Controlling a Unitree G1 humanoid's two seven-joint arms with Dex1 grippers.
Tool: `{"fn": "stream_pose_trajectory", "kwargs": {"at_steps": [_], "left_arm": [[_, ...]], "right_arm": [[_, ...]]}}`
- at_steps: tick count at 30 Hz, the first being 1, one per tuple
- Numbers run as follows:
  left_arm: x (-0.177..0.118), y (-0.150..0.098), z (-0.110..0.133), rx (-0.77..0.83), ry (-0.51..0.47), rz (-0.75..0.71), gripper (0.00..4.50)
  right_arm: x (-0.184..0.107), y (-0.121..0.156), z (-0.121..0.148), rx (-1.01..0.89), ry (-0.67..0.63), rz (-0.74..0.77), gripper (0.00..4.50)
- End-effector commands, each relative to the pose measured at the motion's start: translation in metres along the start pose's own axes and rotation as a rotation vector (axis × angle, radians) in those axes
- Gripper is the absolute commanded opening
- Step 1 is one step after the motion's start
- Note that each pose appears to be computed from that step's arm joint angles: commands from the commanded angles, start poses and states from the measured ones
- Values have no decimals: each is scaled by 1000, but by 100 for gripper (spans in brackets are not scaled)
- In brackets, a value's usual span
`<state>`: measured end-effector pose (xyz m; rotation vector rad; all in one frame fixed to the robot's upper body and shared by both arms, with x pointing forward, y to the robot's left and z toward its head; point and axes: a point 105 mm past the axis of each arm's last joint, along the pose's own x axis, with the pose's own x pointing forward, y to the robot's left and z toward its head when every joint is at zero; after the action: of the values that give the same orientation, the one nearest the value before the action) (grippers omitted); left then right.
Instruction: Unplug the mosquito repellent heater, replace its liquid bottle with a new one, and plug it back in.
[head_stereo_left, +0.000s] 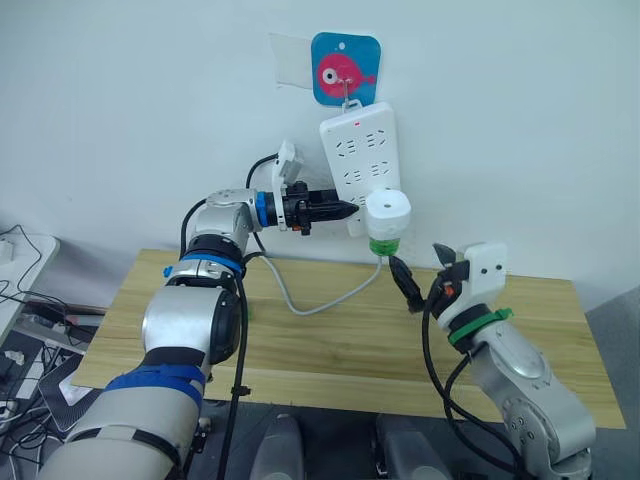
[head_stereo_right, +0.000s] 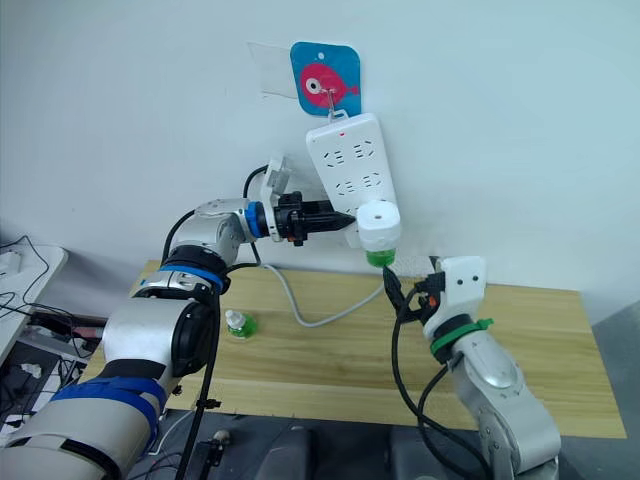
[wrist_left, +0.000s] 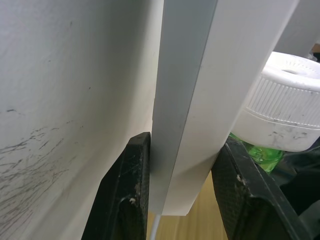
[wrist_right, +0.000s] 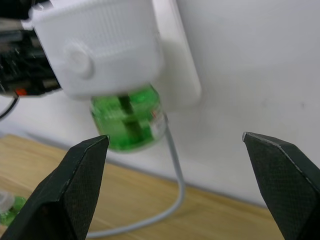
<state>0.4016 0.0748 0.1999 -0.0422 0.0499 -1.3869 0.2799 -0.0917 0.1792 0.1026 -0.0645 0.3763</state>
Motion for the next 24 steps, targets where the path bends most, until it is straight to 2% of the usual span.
{"fn": "stream_pose_trajectory", "kwargs": {"at_steps": [1,4,13,24], "left_arm": [[13,-1,19,65,-16,-9,139],[14,-2,19,74,-11,-12,139],[15,-2,23,85,-12,-10,139],[15,-2,22,99,-6,-12,139]], "right_arm": [[5,23,27,-5,-75,41,450],[10,31,35,-22,-81,52,450],[21,30,48,6,-96,20,450],[32,19,39,-51,-46,-50,450]]}}
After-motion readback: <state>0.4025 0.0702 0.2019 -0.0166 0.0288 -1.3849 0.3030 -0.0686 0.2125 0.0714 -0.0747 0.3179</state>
